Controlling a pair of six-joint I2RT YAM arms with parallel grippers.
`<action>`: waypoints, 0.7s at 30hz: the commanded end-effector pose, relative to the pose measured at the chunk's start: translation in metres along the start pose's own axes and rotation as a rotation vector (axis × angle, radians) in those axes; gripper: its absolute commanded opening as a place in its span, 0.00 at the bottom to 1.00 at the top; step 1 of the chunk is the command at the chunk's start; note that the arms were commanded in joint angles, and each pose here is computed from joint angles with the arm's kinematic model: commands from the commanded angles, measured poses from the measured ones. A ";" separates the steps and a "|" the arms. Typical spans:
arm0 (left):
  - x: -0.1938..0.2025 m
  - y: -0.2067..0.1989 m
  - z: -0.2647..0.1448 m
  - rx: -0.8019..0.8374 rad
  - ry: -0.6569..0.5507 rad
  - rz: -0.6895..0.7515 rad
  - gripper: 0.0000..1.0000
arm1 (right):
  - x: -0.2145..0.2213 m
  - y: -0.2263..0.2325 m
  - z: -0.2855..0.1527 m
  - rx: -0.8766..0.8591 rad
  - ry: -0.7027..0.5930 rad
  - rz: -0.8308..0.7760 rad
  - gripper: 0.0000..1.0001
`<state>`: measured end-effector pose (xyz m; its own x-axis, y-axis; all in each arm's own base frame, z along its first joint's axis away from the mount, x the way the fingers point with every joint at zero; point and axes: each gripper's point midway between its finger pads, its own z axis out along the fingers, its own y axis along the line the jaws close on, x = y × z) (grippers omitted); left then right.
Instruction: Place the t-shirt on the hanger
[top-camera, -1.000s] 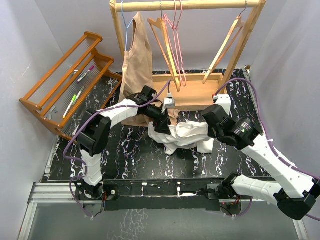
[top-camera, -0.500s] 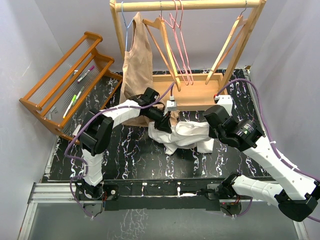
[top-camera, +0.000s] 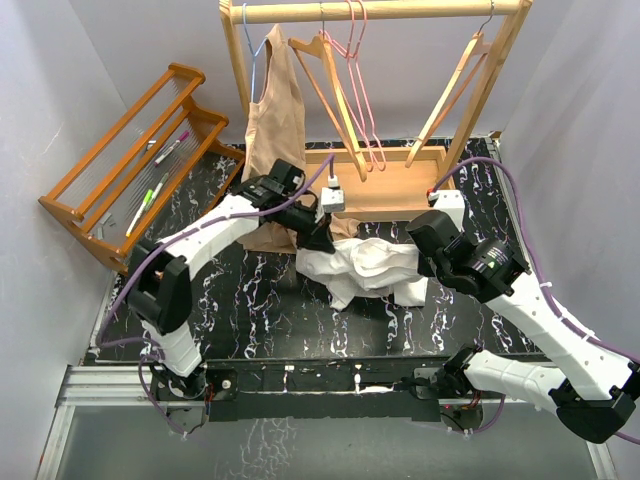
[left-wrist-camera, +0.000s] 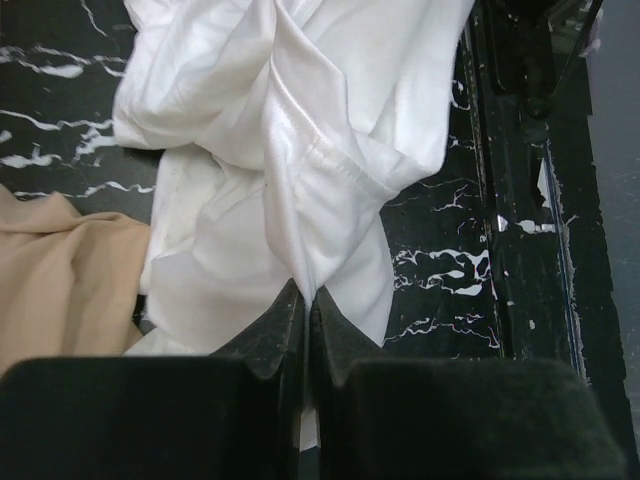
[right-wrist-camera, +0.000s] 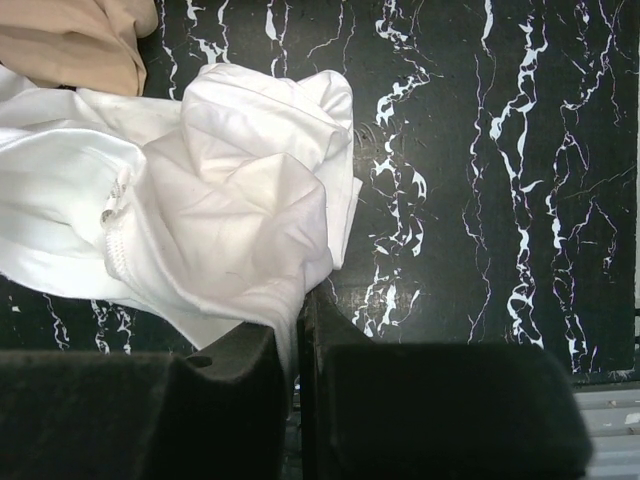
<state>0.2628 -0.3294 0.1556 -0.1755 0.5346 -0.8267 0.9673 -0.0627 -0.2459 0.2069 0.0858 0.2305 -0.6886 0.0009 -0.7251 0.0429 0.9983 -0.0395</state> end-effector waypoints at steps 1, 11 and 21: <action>-0.050 -0.024 -0.045 -0.054 -0.057 0.106 0.00 | -0.016 0.001 -0.006 -0.010 -0.048 0.016 0.08; -0.083 -0.057 -0.086 -0.127 -0.079 0.164 0.00 | -0.027 0.013 -0.005 -0.058 -0.086 0.030 0.08; -0.121 -0.060 -0.126 -0.274 -0.116 0.240 0.00 | -0.033 0.013 -0.007 -0.067 -0.107 0.034 0.08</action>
<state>0.2453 -0.2931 0.2783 -0.0221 0.4838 -0.8749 0.9997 0.0152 -0.0169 0.2151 0.0957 0.2333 -0.6736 -0.0193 -0.7388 0.0030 0.9996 -0.0289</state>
